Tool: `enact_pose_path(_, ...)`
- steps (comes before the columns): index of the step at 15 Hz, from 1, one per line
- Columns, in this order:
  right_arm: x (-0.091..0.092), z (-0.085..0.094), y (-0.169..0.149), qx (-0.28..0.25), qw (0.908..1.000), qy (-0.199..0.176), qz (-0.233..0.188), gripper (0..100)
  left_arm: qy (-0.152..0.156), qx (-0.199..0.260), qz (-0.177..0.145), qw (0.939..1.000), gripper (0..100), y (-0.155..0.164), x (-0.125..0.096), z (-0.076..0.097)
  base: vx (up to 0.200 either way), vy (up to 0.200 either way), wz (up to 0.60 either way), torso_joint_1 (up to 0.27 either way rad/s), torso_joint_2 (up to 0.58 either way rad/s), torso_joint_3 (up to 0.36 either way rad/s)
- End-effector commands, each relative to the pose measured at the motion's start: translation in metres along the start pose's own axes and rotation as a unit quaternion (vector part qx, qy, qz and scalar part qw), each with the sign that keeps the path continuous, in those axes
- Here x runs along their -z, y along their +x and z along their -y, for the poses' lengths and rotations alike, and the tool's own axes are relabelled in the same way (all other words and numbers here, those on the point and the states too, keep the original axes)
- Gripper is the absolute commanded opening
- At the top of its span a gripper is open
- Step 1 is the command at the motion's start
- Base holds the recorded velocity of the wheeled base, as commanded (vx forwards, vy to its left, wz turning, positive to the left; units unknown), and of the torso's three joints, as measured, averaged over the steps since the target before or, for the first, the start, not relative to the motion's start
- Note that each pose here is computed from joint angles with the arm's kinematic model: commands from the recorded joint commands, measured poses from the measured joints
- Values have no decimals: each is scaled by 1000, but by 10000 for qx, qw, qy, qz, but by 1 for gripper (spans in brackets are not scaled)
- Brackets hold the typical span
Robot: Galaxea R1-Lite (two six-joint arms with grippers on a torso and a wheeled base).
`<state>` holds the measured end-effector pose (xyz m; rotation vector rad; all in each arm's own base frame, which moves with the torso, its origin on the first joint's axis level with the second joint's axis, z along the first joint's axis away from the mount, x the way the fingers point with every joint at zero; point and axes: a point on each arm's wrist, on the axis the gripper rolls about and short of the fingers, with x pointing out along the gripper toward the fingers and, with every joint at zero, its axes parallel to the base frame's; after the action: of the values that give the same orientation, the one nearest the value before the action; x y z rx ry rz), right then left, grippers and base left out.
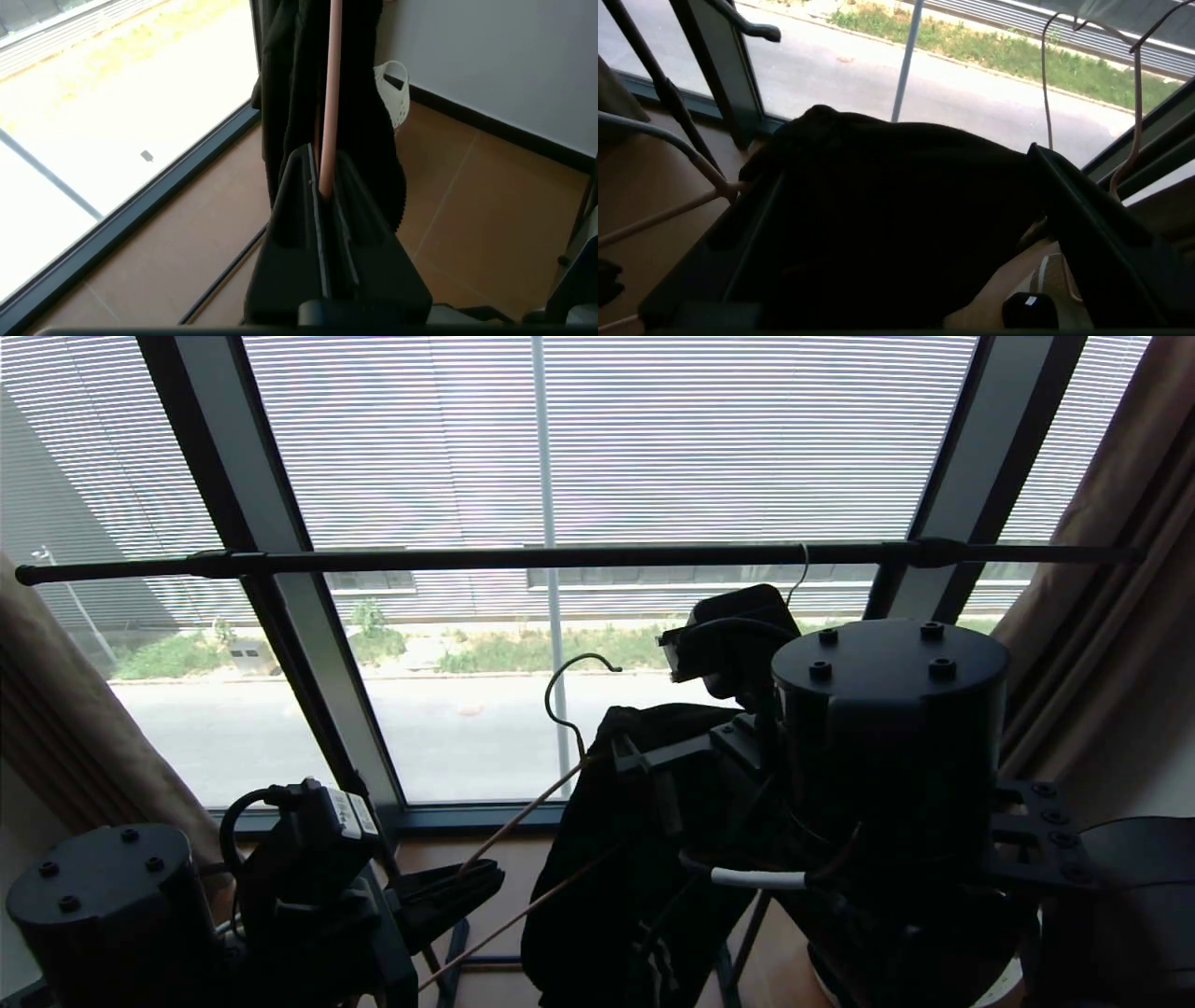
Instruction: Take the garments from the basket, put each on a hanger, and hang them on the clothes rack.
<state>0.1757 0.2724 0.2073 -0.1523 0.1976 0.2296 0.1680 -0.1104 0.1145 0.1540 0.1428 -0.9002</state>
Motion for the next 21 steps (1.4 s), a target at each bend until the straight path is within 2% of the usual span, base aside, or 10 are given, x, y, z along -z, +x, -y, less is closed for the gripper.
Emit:
enact_pose_path(1,0,0,-1,-13,10000,-5,3,100,-13,-45,-11,10000,0,3,2,-2,0,0,0,0,0,0)
enact_pose_path(4,2,1,-2,-18,10000,-25,-24,100,-23,-57,24,10000,0,4,3,-3,0,0,0,0,0,0)
enact_pose_path(10,-6,17,-19,-182,9998,86,84,100,-51,-48,11,10000,0,4,4,-2,0,0,0,0,0,0)
enact_pose_path(13,-6,40,-43,-691,9975,-53,133,100,-149,13,-39,9999,0,0,7,0,0,0,0,0,0,0)
enact_pose_path(15,-7,62,-54,-976,9945,-346,177,100,-160,70,-60,9998,0,-1,9,1,0,0,0,0,0,0)
enact_pose_path(16,-7,74,-57,-1062,9929,-527,68,100,-179,304,-72,9994,0,-3,10,3,0,0,0,0,0,0)
enact_pose_path(17,-8,85,-60,-1295,9894,-646,-138,100,-165,564,-49,9983,0,-7,12,6,0,0,0,0,0,0)
enact_pose_path(20,-13,115,-64,-1777,9772,-993,-596,100,-143,645,-23,9978,0,-9,14,7,0,0,0,0,0,0)
enact_pose_path(21,-17,134,-63,-2110,9662,-1340,-630,100,-152,776,-18,9969,0,-11,15,8,0,0,0,0,0,0)
